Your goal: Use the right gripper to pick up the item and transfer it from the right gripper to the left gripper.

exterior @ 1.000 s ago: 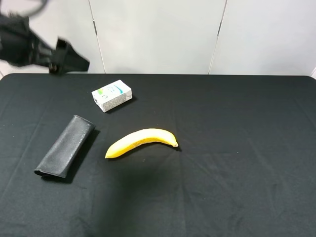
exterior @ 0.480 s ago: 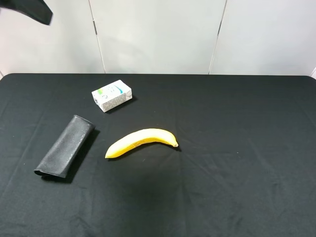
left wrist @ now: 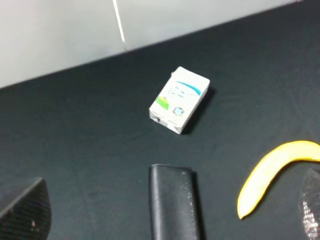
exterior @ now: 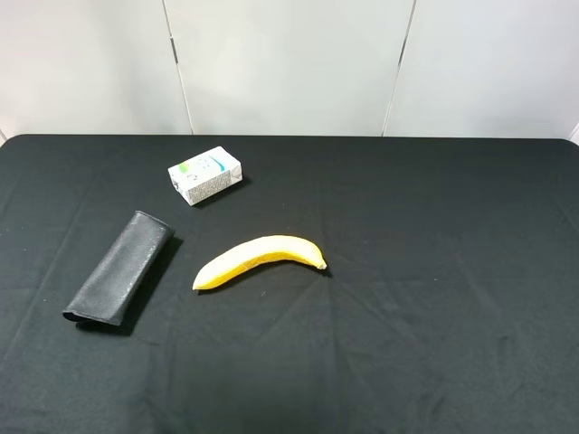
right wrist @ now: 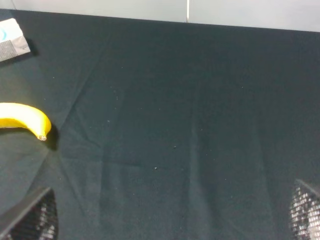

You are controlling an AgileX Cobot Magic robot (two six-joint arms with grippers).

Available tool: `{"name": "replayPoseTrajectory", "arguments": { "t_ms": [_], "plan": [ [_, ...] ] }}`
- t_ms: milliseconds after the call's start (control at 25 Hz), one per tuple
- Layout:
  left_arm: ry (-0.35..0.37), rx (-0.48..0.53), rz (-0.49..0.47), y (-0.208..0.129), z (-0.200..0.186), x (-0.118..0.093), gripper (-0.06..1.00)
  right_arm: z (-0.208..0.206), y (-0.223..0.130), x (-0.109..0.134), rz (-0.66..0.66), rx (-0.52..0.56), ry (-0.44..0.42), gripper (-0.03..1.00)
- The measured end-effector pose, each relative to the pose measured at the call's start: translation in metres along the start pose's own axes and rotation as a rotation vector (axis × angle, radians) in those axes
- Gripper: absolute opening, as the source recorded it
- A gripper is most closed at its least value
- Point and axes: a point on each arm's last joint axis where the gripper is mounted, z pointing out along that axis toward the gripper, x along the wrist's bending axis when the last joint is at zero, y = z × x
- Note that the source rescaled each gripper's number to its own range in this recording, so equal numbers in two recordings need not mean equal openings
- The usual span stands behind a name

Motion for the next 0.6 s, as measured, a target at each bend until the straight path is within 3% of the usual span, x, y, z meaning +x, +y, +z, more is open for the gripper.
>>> {"name": "replayPoseTrajectory", "arguments": {
  "t_ms": [280, 600],
  "plan": [
    [0.001, -0.02, -0.016, -0.065, -0.05, -0.005, 0.99, 0.0, 0.0, 0.0, 0.0, 0.001, 0.0, 1.0],
    [0.003, -0.079, -0.015, -0.153, -0.058, -0.01, 0.99, 0.0, 0.0, 0.0, 0.0, 0.001, 0.0, 1.0]
  ]
}}
